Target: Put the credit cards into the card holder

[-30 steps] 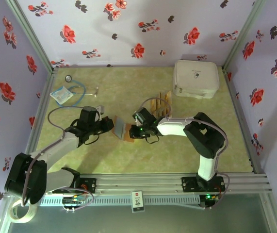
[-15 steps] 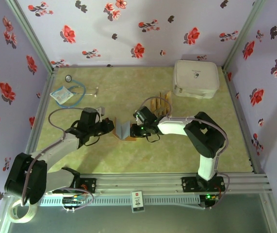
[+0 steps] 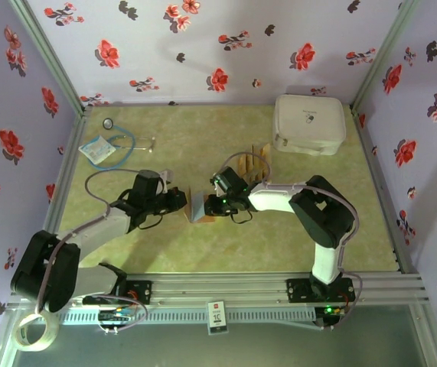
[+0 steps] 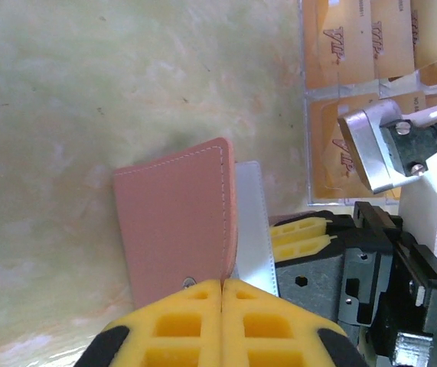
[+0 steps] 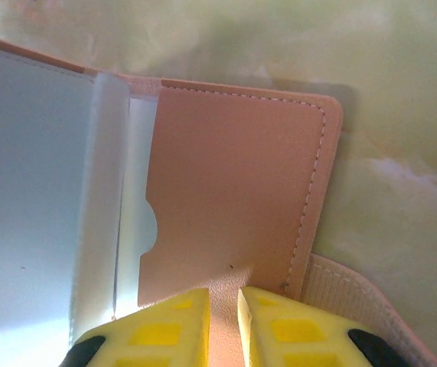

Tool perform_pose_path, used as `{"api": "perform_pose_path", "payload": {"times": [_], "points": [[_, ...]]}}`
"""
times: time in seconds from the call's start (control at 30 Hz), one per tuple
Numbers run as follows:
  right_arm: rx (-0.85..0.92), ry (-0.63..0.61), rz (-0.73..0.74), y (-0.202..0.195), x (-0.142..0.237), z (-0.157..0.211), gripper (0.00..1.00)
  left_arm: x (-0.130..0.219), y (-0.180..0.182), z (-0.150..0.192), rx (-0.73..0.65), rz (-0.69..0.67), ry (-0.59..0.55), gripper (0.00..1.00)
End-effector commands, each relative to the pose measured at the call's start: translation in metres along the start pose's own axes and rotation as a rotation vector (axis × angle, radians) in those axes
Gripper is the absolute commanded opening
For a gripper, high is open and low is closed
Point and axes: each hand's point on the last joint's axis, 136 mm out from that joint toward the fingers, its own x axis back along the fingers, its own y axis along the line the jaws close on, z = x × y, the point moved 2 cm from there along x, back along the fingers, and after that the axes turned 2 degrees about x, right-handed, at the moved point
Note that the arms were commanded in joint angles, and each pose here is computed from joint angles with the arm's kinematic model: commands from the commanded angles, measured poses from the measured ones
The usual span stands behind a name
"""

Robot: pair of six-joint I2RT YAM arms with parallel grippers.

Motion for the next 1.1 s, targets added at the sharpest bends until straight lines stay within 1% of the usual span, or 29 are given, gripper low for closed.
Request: {"api": "perform_pose_path", "payload": {"times": [0.0, 0.13, 0.27, 0.37, 0.47, 0.63, 0.77, 0.87, 0.97, 1.07], "points": [[-0.015, 0.039, 0.058, -0.019, -0.008, 0.009, 0.18, -0.001, -0.001, -0.003, 0.006, -0.019, -0.006, 0.0], [0.0, 0.022, 0.073, -0.017, 0.004, 0.006, 0.19, 0.005, 0.012, -0.004, 0.01, -0.108, -0.029, 0.0], [0.011, 0.006, 0.094, -0.02, 0.018, 0.003, 0.23, 0.01, 0.021, -0.004, 0.005, -0.168, -0.038, 0.0], [0.01, -0.01, 0.111, -0.024, 0.029, 0.001, 0.27, 0.011, 0.023, -0.004, 0.001, -0.182, -0.04, 0.0], [0.005, -0.028, 0.122, -0.028, 0.037, 0.0, 0.28, 0.012, 0.025, -0.003, -0.004, -0.194, -0.04, 0.0], [-0.003, -0.047, 0.126, -0.031, 0.045, -0.002, 0.29, 0.014, 0.025, -0.005, -0.02, -0.205, -0.045, 0.0], [-0.013, -0.036, 0.129, -0.035, 0.043, 0.001, 0.29, 0.014, 0.025, -0.005, -0.022, -0.204, -0.044, 0.0], [-0.015, -0.043, 0.095, -0.026, 0.046, -0.001, 0.28, 0.014, 0.026, -0.004, -0.019, -0.204, -0.044, 0.0], [0.012, -0.07, 0.067, -0.008, 0.056, -0.01, 0.27, 0.015, 0.026, -0.003, -0.016, -0.2, -0.047, 0.0], [0.052, -0.071, 0.055, 0.01, 0.059, -0.015, 0.26, 0.014, 0.027, -0.002, -0.01, -0.199, -0.052, 0.0]]}}
